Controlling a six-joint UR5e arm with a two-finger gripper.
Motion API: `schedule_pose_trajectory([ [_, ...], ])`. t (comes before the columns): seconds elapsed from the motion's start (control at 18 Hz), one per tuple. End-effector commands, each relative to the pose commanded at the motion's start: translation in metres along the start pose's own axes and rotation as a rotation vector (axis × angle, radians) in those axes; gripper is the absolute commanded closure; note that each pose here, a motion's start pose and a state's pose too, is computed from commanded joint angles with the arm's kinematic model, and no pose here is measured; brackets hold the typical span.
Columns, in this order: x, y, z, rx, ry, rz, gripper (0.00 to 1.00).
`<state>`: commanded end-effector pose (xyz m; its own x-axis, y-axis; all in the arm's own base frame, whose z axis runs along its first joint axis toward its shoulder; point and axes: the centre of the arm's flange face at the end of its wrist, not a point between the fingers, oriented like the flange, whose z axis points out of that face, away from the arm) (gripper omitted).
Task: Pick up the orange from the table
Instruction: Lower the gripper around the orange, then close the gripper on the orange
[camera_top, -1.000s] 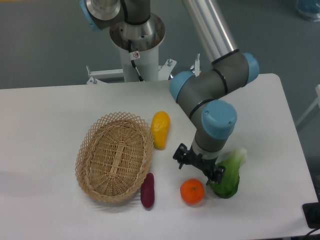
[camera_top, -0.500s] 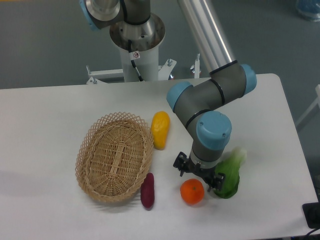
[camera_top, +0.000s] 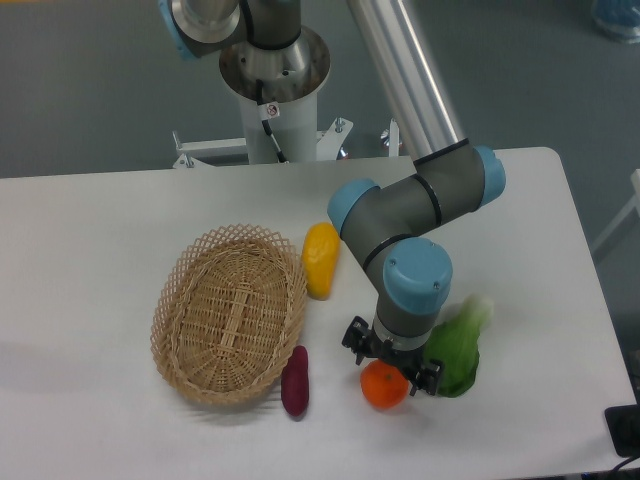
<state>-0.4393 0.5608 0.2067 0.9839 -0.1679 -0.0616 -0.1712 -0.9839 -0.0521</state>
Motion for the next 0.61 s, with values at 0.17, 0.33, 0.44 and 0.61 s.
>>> schedule_pose_trajectory([
  [0.17,0.004,-0.003,0.008,-0.047,-0.016,0.009,0.0],
  [0.33,0.004,-0.006,0.012,-0.036,-0.038,0.012,0.0],
  [0.44,0.005,-0.008,0.014,-0.028,-0.053,-0.008,0.04],
  [0.61,0.004,-0.009,0.014,-0.026,-0.055,-0.017,0.39],
])
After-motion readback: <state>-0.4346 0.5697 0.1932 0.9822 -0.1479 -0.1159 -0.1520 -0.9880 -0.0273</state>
